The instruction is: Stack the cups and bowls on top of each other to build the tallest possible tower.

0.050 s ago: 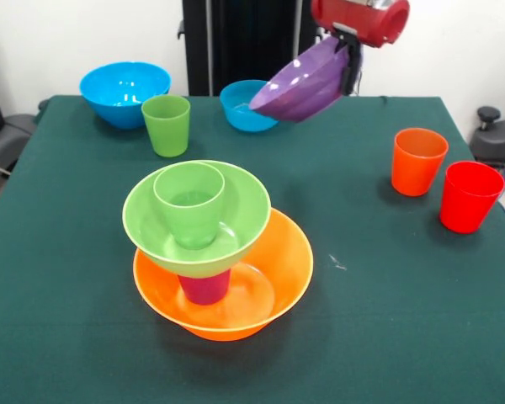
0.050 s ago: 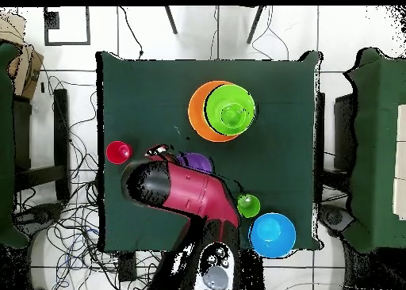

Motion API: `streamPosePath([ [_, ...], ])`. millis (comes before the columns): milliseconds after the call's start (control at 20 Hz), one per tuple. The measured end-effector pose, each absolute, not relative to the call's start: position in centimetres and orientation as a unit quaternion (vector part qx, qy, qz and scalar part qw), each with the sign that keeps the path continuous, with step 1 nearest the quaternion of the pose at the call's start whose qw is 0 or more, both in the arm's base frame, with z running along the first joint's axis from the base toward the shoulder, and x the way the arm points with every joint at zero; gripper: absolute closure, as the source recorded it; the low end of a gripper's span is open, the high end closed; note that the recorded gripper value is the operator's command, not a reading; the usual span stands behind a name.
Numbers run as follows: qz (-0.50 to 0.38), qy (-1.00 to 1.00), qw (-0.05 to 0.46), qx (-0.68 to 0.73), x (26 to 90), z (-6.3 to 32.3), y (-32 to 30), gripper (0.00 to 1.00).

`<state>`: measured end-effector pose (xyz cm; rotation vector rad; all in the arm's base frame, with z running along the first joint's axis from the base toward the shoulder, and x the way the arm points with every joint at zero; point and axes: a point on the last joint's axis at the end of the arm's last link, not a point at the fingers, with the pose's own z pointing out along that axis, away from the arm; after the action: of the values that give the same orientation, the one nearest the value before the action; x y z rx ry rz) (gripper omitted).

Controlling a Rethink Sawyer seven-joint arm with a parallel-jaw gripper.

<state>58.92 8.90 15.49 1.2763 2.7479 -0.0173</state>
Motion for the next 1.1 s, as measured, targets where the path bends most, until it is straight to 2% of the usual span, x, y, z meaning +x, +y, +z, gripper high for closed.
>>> streamPosePath([
  [400, -0.028, 0.909, 0.058, 0.412, 63.3, 19.5, 6.3, 1.00],
  [550, -0.070, 0.916, 0.047, 0.393, 64.6, 20.6, 5.7, 1.00],
  [850, -0.163, 0.919, 0.028, 0.357, 66.5, 21.4, 4.8, 1.00],
  [1100, -0.210, 0.914, 0.042, 0.344, 68.2, 20.8, 2.9, 1.00],
])
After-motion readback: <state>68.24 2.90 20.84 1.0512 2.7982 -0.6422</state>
